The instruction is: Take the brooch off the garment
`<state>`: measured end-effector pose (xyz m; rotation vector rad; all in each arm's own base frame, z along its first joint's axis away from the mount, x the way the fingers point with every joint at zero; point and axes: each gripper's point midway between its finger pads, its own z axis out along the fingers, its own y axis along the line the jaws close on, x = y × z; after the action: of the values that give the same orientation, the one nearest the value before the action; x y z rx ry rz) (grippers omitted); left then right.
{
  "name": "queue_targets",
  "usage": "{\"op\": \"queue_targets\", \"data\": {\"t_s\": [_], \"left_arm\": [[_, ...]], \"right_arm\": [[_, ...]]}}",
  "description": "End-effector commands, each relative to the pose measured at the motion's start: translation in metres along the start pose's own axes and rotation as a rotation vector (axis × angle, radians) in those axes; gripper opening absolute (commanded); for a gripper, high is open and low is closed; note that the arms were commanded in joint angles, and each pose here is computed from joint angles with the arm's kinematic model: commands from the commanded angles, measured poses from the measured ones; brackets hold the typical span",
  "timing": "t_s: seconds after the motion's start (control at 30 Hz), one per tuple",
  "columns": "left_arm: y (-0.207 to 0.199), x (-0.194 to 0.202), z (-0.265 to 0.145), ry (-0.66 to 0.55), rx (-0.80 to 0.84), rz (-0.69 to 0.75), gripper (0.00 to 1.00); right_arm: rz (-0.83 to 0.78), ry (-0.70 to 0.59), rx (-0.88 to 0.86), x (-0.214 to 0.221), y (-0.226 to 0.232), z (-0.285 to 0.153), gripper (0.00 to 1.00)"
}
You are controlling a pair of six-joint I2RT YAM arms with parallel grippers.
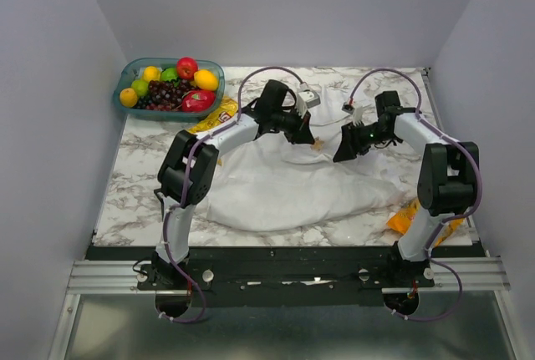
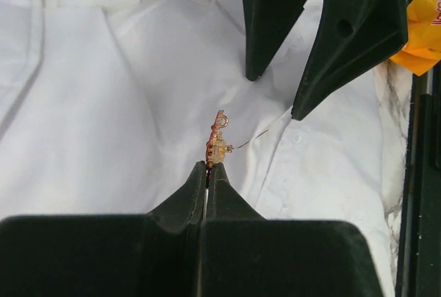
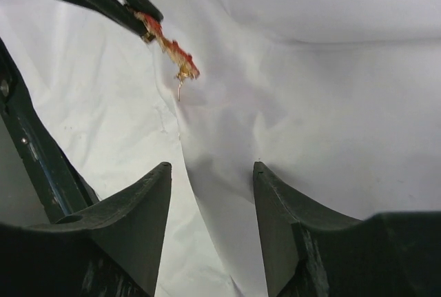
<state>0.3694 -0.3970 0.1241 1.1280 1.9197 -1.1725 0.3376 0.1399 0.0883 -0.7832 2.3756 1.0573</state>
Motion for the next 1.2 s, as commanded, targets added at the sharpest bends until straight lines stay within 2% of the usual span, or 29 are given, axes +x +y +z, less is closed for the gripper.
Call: {"op": "queue_targets", "data": {"t_s": [0.0,0.23,0.5,0.63,0.73,0.87,1.03,1.1,1.17], "left_arm": [[0.021,-0.036,-0.022,-0.044,-0.094,0.122,0.0],[0.038,-0.049,-0.041,-0.064,-0.145,0.146,0.0],[0.031,-0.071,-0.076,-0.125,-0.14,0.132,0.0],[0.028,-0.093,-0.103,-0.185,-0.139,0.139,0.0],[0.031,-0.102,-0.121,-0.237,-0.144,0.121,0.0],[0.026,-0.105,-0.138,-0.313,-0.118,0.091,0.0],[-0.01,-0.099,-0.153,-0.382,0.011,0.067,0.0],[-0.023,-0.099,-0.158,-0.388,0.04,0.04,0.0],[-0.042,-0.098,-0.166,-0.393,0.067,0.073,0.0]], "right_arm": [[0.022,0.111,0.087,0.027,-0.023,0.004,0.57],[0.079,0.201,0.224,0.038,-0.052,-0.002,0.41],[0.142,0.23,0.411,0.043,-0.091,-0.051,0.4],[0.054,0.252,0.508,0.031,-0.11,-0.085,0.4],[-0.071,0.214,0.479,0.011,-0.089,-0.101,0.45],[-0.192,0.071,0.455,-0.038,-0.051,-0.126,0.52],[-0.33,0.025,0.477,-0.057,0.005,-0.148,0.56],[-0.364,-0.045,0.493,-0.069,0.011,-0.15,0.57],[-0.383,-0.119,0.488,-0.081,0.018,-0.151,0.57]]}}
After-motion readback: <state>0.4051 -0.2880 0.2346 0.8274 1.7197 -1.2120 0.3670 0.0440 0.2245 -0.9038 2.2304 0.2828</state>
